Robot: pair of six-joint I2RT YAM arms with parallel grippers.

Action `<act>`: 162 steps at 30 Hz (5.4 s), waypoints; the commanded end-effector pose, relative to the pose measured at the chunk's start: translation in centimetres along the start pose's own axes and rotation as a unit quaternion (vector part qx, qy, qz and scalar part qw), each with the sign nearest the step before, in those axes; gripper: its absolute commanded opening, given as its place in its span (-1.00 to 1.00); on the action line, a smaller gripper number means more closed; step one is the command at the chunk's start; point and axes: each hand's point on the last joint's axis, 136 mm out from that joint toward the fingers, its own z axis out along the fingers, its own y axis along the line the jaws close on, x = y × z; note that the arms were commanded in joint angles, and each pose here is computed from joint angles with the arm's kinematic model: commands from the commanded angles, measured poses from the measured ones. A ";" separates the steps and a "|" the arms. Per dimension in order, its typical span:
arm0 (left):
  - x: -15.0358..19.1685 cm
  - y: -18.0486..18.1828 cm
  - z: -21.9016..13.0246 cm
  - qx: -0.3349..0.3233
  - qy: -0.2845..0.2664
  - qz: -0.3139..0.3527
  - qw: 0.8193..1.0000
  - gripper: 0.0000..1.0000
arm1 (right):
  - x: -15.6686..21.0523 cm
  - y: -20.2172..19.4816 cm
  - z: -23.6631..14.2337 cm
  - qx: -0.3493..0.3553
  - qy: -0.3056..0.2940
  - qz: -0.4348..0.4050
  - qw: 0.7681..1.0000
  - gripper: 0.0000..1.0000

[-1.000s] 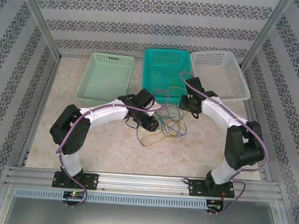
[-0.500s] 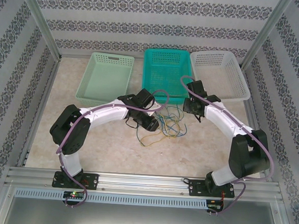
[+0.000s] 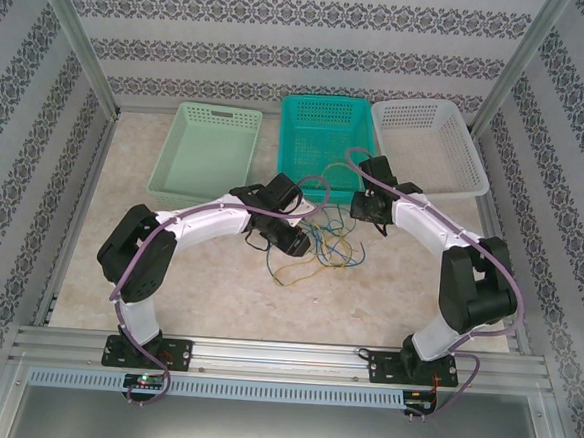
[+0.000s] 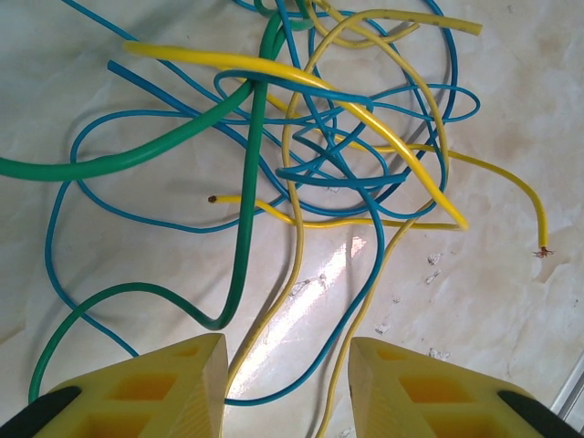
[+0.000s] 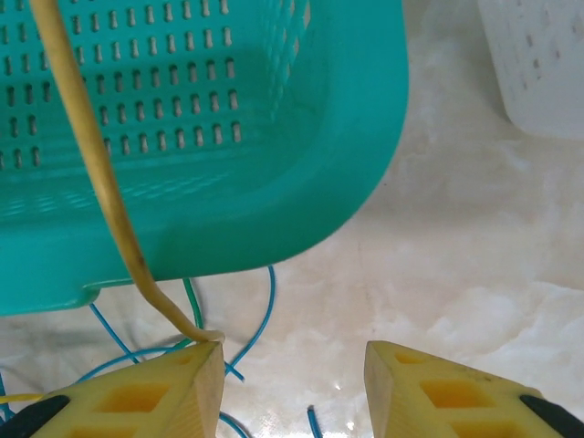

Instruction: Untangle the cables

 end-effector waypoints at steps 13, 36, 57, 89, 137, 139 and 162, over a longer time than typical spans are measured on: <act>0.0 0.2 -0.8 -0.003 -0.002 0.001 1.000 -0.21 | -1.0 1.9 -4.4 -0.058 -0.050 0.024 0.997 -0.07; -0.3 0.7 -1.7 -0.021 -0.012 -0.007 1.000 -0.09 | -0.9 2.4 0.0 -0.047 -0.027 0.011 0.998 -1.00; -6.5 0.7 -18.8 -0.012 -0.279 -0.108 0.954 0.99 | -3.6 7.8 -16.9 -0.228 -0.186 -0.102 0.950 -1.00; -20.2 -2.1 -21.6 0.445 -0.332 -0.306 0.774 0.59 | -4.2 15.5 -19.8 -0.102 -0.358 -0.243 0.896 -1.00; -17.6 2.0 -25.1 -0.073 -0.321 0.007 0.944 0.99 | -6.1 12.6 -15.2 -0.272 -0.091 -0.082 0.955 -1.00; -17.1 2.3 -25.9 -0.088 -0.329 0.003 0.940 0.99 | -8.0 12.3 -14.6 -0.267 -0.092 -0.056 0.958 -1.00; -10.7 5.3 -24.3 -0.101 -0.316 -0.065 0.941 0.99 | -15.9 11.1 -3.0 -0.185 -0.097 -0.022 0.978 -1.00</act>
